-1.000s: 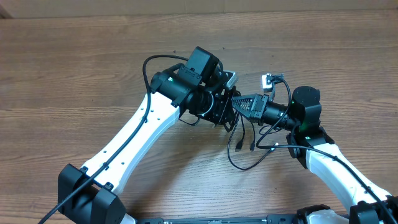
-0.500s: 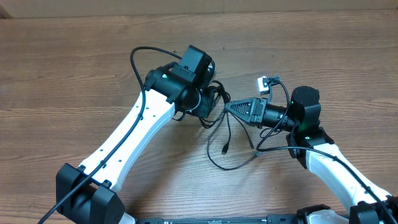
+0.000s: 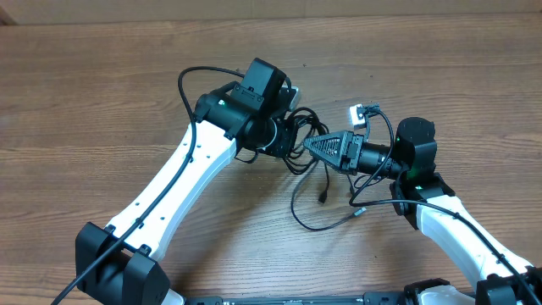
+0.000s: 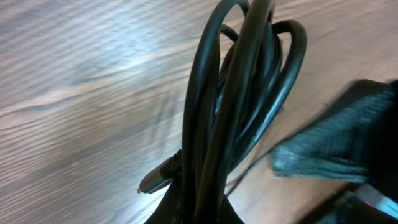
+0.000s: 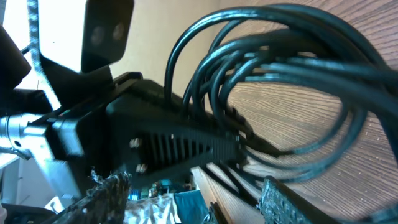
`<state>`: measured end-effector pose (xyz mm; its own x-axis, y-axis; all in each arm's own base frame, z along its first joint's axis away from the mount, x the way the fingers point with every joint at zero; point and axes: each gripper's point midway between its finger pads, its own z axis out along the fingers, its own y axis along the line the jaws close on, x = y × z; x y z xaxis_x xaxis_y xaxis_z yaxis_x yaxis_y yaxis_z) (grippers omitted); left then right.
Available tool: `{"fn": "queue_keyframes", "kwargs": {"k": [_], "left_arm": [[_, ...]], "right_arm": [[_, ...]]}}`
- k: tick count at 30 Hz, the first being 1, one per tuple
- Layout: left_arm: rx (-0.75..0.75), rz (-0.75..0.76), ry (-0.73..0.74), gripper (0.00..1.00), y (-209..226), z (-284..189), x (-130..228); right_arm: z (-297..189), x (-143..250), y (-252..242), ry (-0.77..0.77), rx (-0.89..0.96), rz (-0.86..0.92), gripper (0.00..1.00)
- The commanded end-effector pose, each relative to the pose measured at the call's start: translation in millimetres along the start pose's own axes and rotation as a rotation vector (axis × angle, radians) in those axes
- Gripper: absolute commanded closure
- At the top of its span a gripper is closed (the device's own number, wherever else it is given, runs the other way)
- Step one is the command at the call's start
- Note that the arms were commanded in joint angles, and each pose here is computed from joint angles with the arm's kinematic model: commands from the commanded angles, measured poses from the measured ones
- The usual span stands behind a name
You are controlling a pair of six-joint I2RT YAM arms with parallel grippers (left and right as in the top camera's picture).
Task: Untangle cables
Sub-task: 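Hold the coil between both grippers while adjusting the left gripper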
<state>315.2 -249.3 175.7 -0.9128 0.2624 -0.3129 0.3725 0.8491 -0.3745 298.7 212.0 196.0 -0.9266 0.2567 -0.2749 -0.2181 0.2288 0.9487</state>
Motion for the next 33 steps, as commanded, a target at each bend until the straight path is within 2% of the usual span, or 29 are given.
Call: {"fn": "queue_keyframes", "kwargs": {"k": [1,6,8,9,10,20,22,25,27,30,33], "left_arm": [[0.146,0.022,0.015,0.96,-33.8,-2.7,1.2],[0.167,0.06,0.025,0.96,-49.8,0.8,6.7],[0.17,0.071,0.028,0.96,-53.9,1.7,8.4],[0.17,0.072,0.028,0.96,-54.2,1.9,8.5],[0.17,0.072,0.028,0.96,-54.2,1.8,8.5],[0.206,0.073,0.042,0.96,-60.6,0.7,11.4],[0.207,0.075,0.042,0.96,-61.5,0.9,11.7],[0.207,0.076,0.04,0.96,-61.5,1.0,11.2],[0.205,0.076,0.039,0.94,-61.2,1.1,10.9],[0.186,0.076,0.033,0.86,-58.0,1.6,9.7],[0.131,0.077,0.019,0.68,-48.6,3.1,7.4]], "right_arm": [[-0.7,-9.0,5.1,-0.035,0.004,-0.006,0.37],[-1.0,-13.4,2.5,-0.06,0.019,-0.006,0.45],[-1.1,-14.6,1.8,-0.068,0.023,-0.006,0.54],[-1.1,-15.0,1.5,-0.07,0.025,-0.006,0.62],[-1.1,-15.5,1.2,-0.073,0.027,-0.006,0.65],[-2.2,-23.9,-3.7,-0.122,0.055,-0.005,0.66],[-2.3,-24.6,-4.1,-0.126,0.058,-0.005,0.73],[-2.2,-24.4,-4.1,-0.125,0.057,-0.005,0.93],[-2.2,-24.4,-4.1,-0.125,0.057,-0.005,0.96],[-2.2,-24.3,-4.1,-0.124,0.057,-0.005,0.96],[-2.2,-22.4,-7.3,-0.118,0.067,0.011,0.96]]}}
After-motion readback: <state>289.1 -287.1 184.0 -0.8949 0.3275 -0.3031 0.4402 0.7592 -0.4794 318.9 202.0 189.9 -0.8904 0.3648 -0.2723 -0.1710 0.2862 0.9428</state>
